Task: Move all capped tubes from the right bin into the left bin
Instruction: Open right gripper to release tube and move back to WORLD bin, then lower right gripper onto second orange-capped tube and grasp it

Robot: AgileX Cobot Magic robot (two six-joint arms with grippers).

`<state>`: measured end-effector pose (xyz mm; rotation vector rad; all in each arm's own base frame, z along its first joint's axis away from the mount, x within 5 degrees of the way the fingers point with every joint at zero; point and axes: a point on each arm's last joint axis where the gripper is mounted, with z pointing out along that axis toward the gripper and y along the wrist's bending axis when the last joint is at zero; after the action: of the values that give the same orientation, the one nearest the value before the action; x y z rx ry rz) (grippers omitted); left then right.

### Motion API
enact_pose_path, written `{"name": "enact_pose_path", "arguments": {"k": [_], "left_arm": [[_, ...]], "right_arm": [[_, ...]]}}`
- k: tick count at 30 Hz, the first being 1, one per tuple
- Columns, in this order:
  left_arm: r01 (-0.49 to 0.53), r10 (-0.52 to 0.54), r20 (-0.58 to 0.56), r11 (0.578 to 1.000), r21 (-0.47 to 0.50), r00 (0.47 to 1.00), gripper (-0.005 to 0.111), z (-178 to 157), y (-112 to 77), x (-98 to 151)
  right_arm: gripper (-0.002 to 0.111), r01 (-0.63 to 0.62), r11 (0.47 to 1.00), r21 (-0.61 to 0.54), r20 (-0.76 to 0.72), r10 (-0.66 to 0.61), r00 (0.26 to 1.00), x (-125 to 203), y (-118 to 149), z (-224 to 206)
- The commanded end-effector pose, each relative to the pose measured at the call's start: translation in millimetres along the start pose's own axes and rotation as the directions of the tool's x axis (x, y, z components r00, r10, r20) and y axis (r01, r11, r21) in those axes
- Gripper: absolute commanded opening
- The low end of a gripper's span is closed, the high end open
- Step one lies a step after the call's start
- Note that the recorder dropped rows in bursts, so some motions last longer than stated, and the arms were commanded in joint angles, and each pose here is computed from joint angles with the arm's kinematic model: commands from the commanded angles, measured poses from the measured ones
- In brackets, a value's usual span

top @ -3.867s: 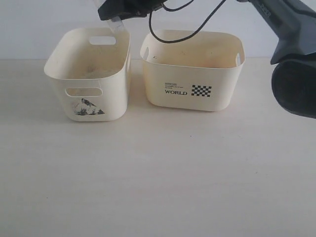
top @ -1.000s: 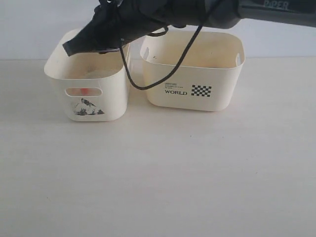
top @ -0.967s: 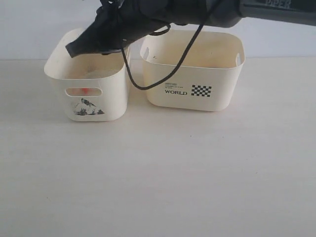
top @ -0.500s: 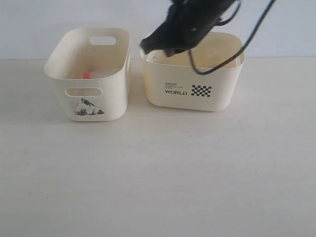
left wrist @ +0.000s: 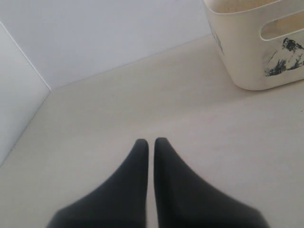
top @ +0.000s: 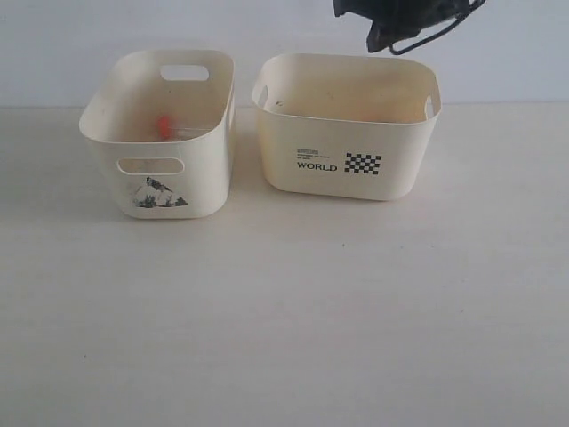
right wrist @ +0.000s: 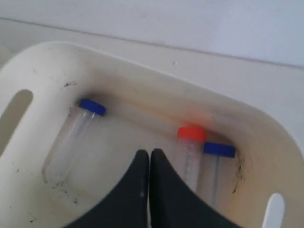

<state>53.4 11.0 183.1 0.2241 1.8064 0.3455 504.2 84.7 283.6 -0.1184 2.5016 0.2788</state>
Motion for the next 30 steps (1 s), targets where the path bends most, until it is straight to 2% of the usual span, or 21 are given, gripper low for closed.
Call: {"name": "enact_pose_path", "arguments": {"k": [1, 5, 8, 11, 17, 30], "left_arm": [[0.009, -0.009, 0.007, 1.000, -0.001, 1.000, 0.004, 0, 0.5, -1], [0.009, -0.009, 0.007, 1.000, -0.001, 1.000, 0.004, 0, 0.5, -1], [0.009, -0.009, 0.007, 1.000, -0.001, 1.000, 0.004, 0, 0.5, -1], [0.009, -0.009, 0.007, 1.000, -0.001, 1.000, 0.004, 0, 0.5, -1], [0.009, -0.009, 0.007, 1.000, -0.001, 1.000, 0.004, 0, 0.5, -1], [0.009, -0.009, 0.007, 1.000, -0.001, 1.000, 0.004, 0, 0.5, -1]], "right_arm": [[0.000, -0.008, 1.000, -0.008, -0.134, 0.006, 0.991, 2, 8, 28], [0.000, 0.044, 0.999, -0.001, -0.075, -0.044, 0.996, -4, 29, 40], [0.000, 0.109, 0.984, 0.141, -0.075, -0.099, 0.992, 0, 35, 51], [0.000, 0.132, 0.980, 0.151, -0.089, -0.119, 0.989, 4, 41, 58], [0.000, 0.126, 0.980, 0.157, -0.106, -0.111, 0.988, 8, 39, 67], [0.000, 0.138, 0.964, 0.227, -0.268, -0.075, 0.960, 42, 25, 102]]}}
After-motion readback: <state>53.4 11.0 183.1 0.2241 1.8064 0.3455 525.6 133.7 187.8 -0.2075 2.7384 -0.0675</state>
